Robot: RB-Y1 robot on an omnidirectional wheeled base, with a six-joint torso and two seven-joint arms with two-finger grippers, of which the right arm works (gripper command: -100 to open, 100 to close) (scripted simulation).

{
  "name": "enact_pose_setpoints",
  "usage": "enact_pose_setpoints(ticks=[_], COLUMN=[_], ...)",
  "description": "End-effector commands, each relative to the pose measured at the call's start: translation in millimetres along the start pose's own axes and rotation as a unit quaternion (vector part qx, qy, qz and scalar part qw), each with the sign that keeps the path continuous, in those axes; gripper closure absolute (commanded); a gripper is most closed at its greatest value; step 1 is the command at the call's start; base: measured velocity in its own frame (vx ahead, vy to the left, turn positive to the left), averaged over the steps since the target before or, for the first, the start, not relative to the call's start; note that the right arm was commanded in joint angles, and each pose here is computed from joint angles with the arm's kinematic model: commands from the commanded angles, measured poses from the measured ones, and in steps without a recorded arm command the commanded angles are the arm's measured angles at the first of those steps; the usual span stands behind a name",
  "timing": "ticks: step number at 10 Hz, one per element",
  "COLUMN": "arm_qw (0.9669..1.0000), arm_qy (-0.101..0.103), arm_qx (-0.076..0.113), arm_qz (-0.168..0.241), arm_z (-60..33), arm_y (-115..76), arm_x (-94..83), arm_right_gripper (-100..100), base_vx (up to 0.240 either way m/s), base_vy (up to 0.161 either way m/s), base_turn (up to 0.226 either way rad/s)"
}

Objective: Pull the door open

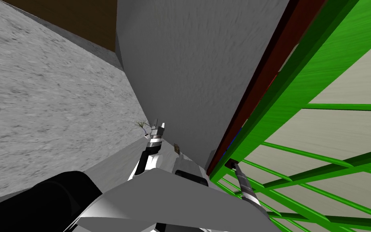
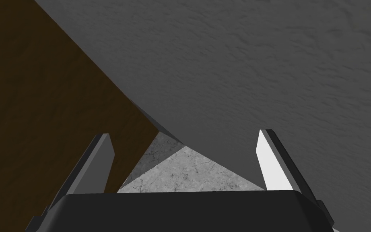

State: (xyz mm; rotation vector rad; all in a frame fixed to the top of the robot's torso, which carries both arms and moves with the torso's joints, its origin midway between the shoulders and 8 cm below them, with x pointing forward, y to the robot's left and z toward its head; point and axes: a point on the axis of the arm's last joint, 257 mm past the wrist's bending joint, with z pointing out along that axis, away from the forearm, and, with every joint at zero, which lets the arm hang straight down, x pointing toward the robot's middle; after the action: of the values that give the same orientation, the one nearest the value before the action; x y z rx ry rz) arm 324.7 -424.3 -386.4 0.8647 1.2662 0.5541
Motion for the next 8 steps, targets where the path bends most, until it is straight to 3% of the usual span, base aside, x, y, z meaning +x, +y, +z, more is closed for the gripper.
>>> enact_pose_setpoints(ticks=[1, 4, 7, 8], arm_qw=[0.9993, 0.9973, 0.992, 0.9888], arm_qy=[0.001, -0.001, -0.007, -0.009], arm_qx=[0.0, 0.001, 0.002, 0.003], arm_qz=[0.038, 0.073, 0.126, 0.149], arm_z=[3.5, 5.9, 10.8, 13.2], arm_y=[2.3, 2.2, 1.8, 1.5], arm_x=[7.8, 7.4, 6.7, 6.3], arm_right_gripper=[100, 100, 100, 100], base_vx=[-0.065, -0.043, -0.057, -0.043], base_vy=[-0.02, -0.009, -0.009, -0.012], base_turn=[0.078, 0.048, 0.053, 0.08])
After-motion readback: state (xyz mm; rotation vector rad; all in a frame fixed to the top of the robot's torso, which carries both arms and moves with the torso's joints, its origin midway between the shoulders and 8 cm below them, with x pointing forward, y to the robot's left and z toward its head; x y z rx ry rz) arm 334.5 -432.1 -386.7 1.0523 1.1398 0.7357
